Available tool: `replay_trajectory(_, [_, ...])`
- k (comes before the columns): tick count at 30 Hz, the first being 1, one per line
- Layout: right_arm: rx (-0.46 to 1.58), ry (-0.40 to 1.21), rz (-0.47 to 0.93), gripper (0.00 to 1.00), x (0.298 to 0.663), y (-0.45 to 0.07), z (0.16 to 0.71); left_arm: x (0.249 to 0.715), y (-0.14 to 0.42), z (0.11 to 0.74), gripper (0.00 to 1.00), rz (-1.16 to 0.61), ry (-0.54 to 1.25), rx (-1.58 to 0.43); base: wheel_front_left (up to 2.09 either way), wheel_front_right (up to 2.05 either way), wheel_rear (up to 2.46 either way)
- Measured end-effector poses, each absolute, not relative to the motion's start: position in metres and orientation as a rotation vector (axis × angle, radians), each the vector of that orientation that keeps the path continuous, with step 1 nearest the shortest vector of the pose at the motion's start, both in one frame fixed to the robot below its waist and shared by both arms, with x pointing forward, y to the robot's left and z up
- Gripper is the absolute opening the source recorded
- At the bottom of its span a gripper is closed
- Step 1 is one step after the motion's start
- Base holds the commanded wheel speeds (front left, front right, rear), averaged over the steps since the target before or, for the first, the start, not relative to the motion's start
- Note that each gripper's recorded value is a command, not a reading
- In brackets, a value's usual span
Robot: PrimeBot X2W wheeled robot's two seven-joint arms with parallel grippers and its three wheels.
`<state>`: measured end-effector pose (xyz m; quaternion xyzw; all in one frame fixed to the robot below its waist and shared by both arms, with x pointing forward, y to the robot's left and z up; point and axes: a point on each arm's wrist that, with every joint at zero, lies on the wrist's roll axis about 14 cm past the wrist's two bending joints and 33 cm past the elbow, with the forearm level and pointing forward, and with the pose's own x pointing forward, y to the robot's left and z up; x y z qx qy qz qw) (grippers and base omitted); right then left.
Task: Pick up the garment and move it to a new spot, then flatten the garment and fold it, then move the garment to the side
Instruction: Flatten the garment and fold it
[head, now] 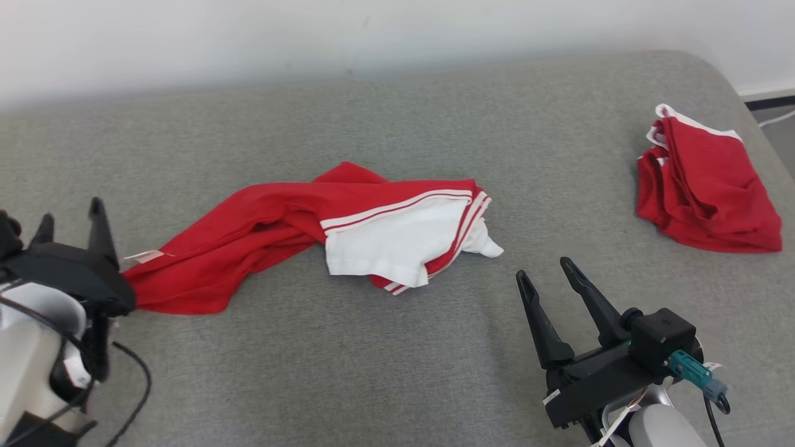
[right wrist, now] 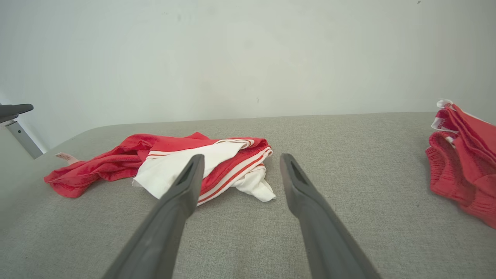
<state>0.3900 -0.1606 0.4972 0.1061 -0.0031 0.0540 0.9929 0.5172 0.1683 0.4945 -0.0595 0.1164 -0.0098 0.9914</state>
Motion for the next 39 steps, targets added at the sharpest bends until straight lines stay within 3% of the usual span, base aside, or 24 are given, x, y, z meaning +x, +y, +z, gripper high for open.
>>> replay_trajectory(28, [0.211,-0.012,0.186,1.00,0.381,-0.135,0.507,0.425,0.135,0.571,1.00,-0.124,-0.210,-0.371,0.00,0.00,0.00])
replay_trajectory(39, [0.212,-0.006,0.186,1.00,0.372,-0.135,0.505,0.383,0.129,0.567,1.00,-0.192,-0.248,-0.343,0.00,0.00,0.00])
